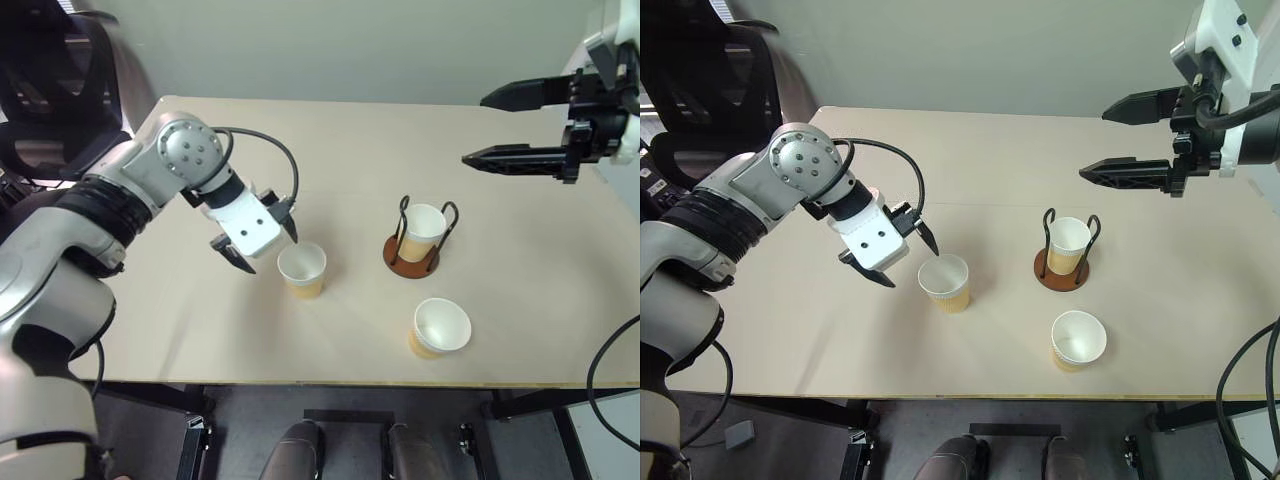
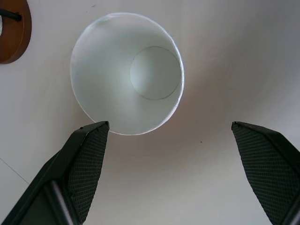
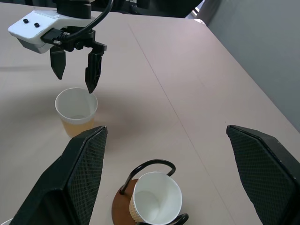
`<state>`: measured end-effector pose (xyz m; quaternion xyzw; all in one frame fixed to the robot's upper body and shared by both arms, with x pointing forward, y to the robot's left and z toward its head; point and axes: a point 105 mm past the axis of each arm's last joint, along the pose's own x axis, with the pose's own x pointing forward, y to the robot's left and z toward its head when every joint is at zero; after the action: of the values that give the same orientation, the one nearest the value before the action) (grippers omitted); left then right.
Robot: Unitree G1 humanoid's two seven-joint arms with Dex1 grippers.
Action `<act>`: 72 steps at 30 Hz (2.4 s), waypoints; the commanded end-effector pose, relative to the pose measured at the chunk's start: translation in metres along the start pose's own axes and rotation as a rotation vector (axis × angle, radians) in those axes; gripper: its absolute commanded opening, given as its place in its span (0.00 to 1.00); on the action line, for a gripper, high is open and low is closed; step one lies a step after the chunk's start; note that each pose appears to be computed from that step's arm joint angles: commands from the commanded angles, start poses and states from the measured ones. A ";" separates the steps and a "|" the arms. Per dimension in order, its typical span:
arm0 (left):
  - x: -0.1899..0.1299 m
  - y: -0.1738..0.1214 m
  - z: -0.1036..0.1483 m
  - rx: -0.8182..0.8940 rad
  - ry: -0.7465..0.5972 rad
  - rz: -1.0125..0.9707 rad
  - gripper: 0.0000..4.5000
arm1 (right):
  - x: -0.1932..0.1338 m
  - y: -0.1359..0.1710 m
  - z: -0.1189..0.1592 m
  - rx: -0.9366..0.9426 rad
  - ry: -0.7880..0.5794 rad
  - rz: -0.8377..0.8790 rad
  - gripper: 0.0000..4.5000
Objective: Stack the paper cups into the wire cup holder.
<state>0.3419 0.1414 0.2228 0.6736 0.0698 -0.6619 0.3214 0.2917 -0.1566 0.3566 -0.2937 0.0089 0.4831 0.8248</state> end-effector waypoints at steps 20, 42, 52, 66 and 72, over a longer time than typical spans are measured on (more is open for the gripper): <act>0.037 -0.015 -0.001 0.089 -0.021 -0.096 1.00 | -0.008 -0.001 0.011 -0.050 -0.012 -0.033 0.92; 0.026 0.004 -0.021 0.113 0.105 -0.040 0.02 | -0.009 0.001 0.002 -0.024 0.021 -0.025 0.92; -0.007 0.024 -0.038 -0.076 0.187 0.063 0.02 | -0.017 0.005 -0.034 0.047 0.123 0.050 0.92; -0.047 0.093 0.000 -0.093 0.097 0.261 0.02 | -0.023 -0.003 -0.039 0.022 0.155 0.030 0.92; -0.061 0.133 0.030 -0.045 0.044 0.377 0.02 | -0.027 -0.006 -0.044 0.036 0.180 0.020 0.92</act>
<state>0.3838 0.0542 0.3023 0.6793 0.0057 -0.5878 0.4394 0.2988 -0.1977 0.3180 -0.3018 0.1108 0.4754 0.8189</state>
